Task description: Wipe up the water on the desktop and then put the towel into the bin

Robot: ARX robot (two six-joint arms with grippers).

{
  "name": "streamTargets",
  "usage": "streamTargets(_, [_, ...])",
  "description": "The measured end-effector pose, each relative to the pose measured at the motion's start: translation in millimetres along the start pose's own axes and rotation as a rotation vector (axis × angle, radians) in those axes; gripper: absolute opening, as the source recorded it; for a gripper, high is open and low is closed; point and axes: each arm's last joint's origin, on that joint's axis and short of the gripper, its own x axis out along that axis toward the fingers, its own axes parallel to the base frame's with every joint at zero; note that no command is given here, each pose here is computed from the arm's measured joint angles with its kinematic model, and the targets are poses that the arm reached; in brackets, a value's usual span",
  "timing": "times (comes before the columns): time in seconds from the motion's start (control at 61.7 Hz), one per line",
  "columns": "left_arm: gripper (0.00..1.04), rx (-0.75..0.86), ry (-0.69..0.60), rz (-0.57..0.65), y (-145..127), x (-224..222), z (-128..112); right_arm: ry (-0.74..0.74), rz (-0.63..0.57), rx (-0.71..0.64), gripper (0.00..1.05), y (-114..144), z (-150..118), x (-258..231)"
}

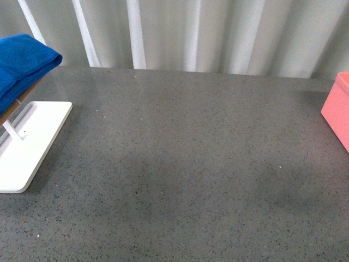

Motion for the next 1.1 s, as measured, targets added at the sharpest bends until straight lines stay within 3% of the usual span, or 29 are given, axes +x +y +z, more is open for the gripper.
streamTargets(0.827, [0.98, 0.000, 0.000, 0.000, 0.0, 0.0, 0.0, 0.000, 0.000, 0.000, 0.98, 0.0, 0.0, 0.0])
streamTargets(0.843, [0.98, -0.006, 0.016, -0.008, -0.2, 0.3, -0.7, 0.000, 0.000, 0.000, 0.98, 0.0, 0.0, 0.0])
streamTargets(0.892, [0.98, -0.079, 0.229, -0.050, -1.7, 1.0, -1.5, 0.000, 0.000, 0.000, 0.98, 0.0, 0.0, 0.0])
streamTargets(0.973, [0.98, -0.101, 0.291, -0.045, -3.2, 5.2, 9.4, 0.000, 0.000, 0.000, 0.98, 0.0, 0.0, 0.0])
streamTargets(1.103, [0.98, -0.098, 0.133, -0.071, -5.0, 25.0, 62.3, 0.000, 0.001, 0.000, 0.98, 0.0, 0.0, 0.0])
